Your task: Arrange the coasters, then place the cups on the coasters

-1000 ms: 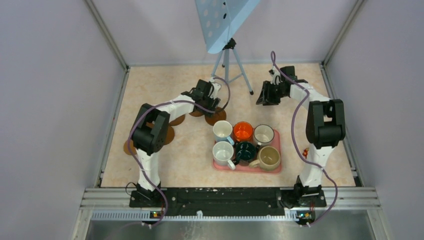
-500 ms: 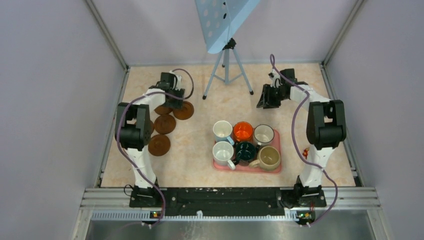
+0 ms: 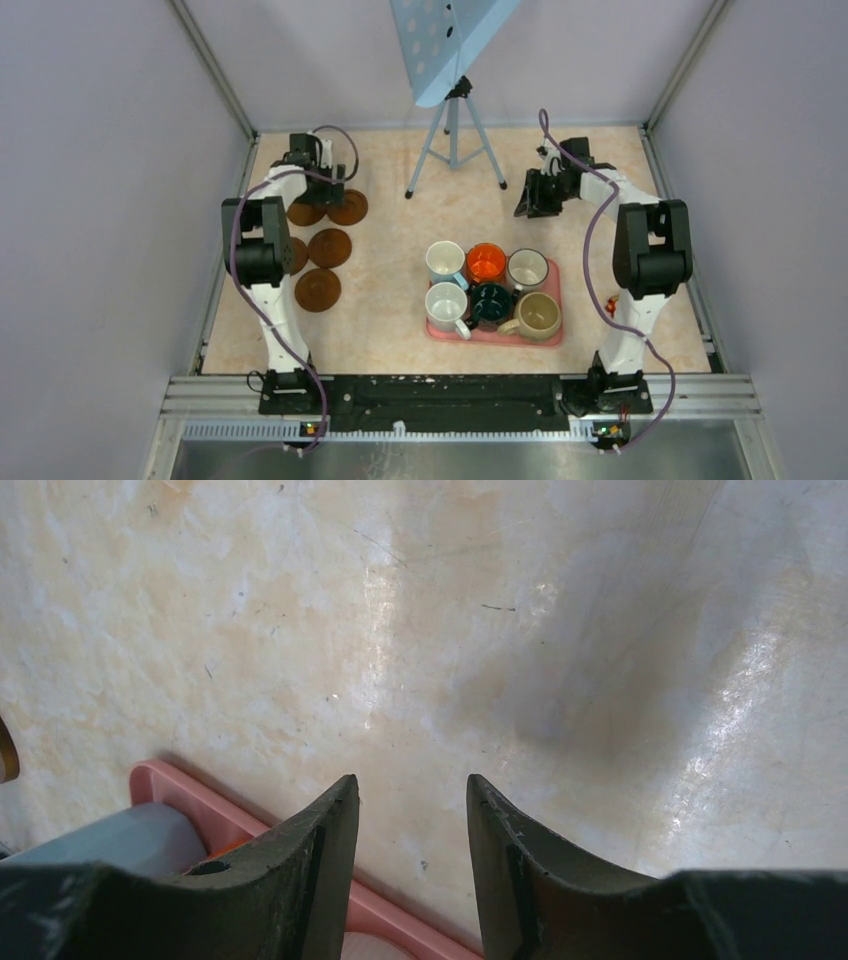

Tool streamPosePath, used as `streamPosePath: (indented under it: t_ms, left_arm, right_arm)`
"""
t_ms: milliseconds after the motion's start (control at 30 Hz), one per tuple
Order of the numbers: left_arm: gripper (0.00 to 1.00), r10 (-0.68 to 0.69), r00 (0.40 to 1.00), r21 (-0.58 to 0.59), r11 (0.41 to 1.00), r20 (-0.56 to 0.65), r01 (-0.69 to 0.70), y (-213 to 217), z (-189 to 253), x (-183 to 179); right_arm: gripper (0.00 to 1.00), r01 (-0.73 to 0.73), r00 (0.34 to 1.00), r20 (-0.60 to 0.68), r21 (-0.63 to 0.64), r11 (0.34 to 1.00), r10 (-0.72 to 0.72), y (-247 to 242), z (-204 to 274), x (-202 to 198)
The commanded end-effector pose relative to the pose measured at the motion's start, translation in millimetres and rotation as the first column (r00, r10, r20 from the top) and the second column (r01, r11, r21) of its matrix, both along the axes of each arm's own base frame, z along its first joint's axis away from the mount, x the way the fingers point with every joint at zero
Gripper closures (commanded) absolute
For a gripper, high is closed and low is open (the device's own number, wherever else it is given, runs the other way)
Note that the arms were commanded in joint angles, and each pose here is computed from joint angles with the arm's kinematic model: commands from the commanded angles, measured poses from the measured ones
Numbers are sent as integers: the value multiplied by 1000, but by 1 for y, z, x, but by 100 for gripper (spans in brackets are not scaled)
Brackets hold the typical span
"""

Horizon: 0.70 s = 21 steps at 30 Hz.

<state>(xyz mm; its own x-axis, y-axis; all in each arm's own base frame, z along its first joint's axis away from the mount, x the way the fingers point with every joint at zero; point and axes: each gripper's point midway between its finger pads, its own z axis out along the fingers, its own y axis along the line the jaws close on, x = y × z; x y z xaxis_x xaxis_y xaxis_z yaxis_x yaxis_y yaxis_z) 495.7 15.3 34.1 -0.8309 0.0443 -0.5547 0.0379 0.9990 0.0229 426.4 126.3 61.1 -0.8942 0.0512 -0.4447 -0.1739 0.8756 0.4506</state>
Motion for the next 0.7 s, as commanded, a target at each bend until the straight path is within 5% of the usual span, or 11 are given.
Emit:
streamPosePath:
  t_ms: [0, 267, 467, 667]
  left_arm:
    - [10, -87, 991, -8, 996, -98, 87, 0, -31, -7]
    - [1, -230, 968, -180, 961, -97, 210, -32, -39, 6]
    - [1, -191, 978, -139, 974, -83, 178, -19, -31, 18]
    - [1, -221, 971, -124, 965, 88, 231, -28, 30, 33]
  right_arm:
    - [57, -8, 996, 85, -10, 1000, 9, -3, 30, 7]
    - [57, -8, 996, 87, -26, 1000, 11, -6, 29, 8]
    - [57, -14, 996, 88, -27, 1000, 16, -6, 29, 8]
    - [56, -24, 996, 89, -16, 1000, 26, -3, 30, 7]
